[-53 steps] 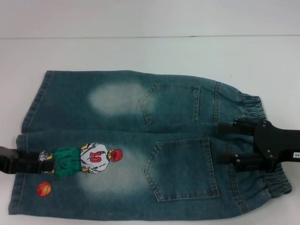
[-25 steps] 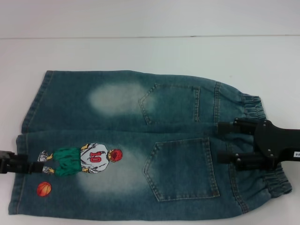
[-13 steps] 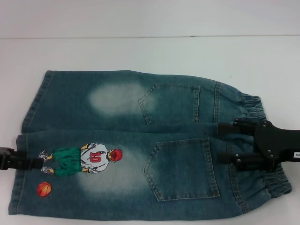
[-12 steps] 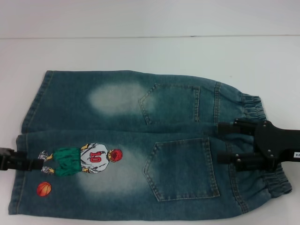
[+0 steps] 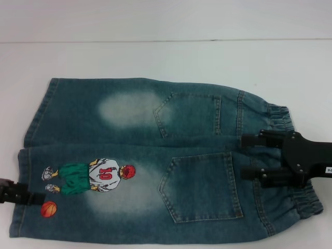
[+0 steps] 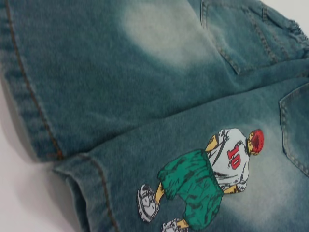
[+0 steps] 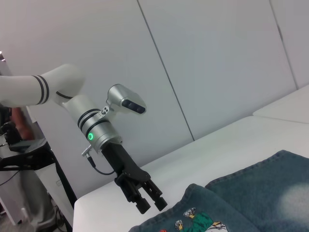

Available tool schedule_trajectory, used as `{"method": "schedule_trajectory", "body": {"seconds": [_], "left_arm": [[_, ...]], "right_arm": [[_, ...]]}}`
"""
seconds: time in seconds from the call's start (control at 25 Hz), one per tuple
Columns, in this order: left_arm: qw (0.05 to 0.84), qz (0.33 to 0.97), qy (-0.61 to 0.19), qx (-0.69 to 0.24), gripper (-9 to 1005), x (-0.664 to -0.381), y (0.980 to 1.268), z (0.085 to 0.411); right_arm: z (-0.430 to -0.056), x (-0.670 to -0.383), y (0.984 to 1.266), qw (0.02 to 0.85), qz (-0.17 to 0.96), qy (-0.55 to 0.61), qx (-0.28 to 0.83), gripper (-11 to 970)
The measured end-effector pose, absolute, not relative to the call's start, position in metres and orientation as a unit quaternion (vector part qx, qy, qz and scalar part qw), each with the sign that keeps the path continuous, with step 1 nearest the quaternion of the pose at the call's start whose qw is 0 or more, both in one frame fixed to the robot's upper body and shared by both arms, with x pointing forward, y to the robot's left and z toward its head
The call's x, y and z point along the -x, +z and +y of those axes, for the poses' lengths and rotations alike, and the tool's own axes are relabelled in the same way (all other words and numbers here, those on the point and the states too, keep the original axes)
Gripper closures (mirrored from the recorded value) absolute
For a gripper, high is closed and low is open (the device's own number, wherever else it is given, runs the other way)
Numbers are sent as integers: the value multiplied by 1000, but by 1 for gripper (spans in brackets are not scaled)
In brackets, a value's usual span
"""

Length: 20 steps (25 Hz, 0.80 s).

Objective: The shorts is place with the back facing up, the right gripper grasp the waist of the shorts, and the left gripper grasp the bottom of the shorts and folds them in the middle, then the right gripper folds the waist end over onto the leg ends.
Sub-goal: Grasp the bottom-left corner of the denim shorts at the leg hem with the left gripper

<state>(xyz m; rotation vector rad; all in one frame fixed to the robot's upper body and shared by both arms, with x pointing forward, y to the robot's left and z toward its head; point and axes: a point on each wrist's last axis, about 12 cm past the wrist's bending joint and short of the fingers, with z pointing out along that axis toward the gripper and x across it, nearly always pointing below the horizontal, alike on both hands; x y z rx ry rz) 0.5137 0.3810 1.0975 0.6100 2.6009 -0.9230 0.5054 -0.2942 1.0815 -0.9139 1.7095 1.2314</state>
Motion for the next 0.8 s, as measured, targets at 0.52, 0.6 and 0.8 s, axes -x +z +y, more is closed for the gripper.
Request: {"method": "schedule_trajectory", "body": {"seconds": [0.52,0.6,0.8], "left_arm": [[151,919,-300,-205,155,-515,1096,387],[151,920,-299,-204,155,-515,1096,387],[151,923,-290,-202,154,-516,1095,389]], "right_arm": [[-294,-504,1081,410,679,490,361,15],[-295,-504,1080,410,680,490,361,15],[-295,-504,1080,410,680,490,360,15]]}}
